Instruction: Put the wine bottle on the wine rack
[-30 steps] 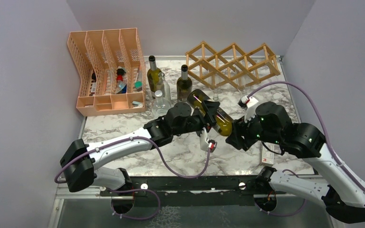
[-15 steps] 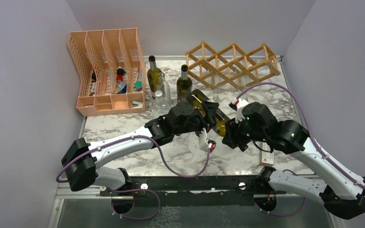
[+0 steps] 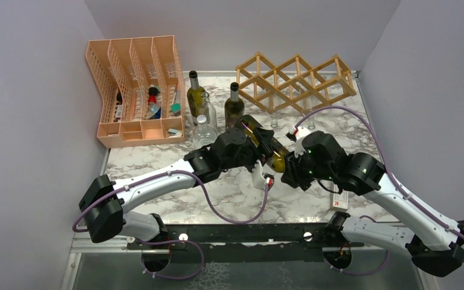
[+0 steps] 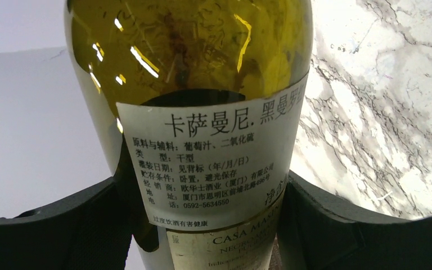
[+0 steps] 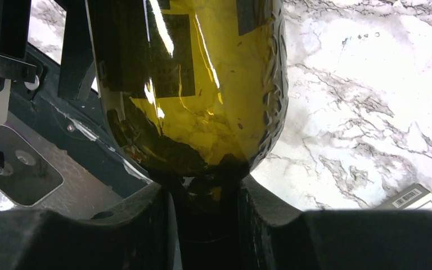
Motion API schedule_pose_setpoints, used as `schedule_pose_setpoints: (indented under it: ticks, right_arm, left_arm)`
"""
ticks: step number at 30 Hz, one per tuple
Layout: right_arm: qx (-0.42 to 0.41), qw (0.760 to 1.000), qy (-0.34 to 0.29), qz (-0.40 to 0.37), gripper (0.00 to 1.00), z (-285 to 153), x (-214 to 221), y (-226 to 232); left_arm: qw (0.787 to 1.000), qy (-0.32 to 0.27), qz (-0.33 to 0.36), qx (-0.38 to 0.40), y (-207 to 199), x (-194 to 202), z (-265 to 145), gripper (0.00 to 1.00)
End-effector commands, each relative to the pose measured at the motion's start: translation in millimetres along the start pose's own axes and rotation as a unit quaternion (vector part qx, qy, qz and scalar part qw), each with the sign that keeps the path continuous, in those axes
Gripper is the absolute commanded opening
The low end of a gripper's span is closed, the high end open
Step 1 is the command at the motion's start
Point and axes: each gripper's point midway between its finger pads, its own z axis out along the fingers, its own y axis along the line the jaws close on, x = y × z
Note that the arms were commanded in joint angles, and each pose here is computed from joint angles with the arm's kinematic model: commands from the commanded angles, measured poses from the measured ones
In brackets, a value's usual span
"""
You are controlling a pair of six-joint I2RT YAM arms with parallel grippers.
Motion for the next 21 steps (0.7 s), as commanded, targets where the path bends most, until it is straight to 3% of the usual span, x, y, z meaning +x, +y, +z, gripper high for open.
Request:
schedule_pose_setpoints:
  ticks: [1, 4, 5, 6, 8, 9, 17, 21]
  right_arm:
    - [0.047, 0.999, -0.015, 0.017, 0.06, 9.4, -8.2, -15.0]
    - [0.057, 0.998, -0.028, 0.019, 0.01, 6.6, -16.5, -17.4]
    - [0.062, 0.997, -0.035, 0.02, 0.01, 4.7, -20.4, -18.9]
    - [0.068, 0.997, -0.044, 0.021, 0.01, 2.2, -24.8, -20.5]
    - [0.079, 0.994, -0.064, 0.024, 0.01, -3.4, -35.5, -23.4]
    - [0.085, 0.993, -0.076, 0.026, 0.01, -6.4, -41.0, -25.3]
    - [0.146, 0.974, -0.157, 0.065, 0.01, -35.7, -80.7, -42.8]
    - [0.203, 0.96, -0.172, 0.086, 0.01, -42.1, -87.7, -60.5]
  left_arm:
    - [0.988, -0.039, -0.01, -0.148, 98.3, -21.4, -30.6, 0.0]
    - [0.988, -0.041, -0.017, -0.148, 96.0, -21.2, -31.9, 0.02]
    - [0.987, -0.043, -0.025, -0.151, 95.0, -21.2, -32.2, 0.11]
    - [0.986, -0.043, -0.034, -0.156, 94.4, -20.7, -32.7, 0.3]
    - [0.98, -0.043, -0.062, -0.182, 97.6, -18.5, -36.0, 0.8]
    - [0.978, -0.041, -0.075, -0.189, 96.6, -17.1, -36.5, 0.97]
    - [0.984, -0.033, -0.093, -0.146, 69.9, -13.1, -26.2, 0.99]
    - [0.979, -0.033, -0.138, -0.15, 67.3, -11.8, -30.5, 0.99]
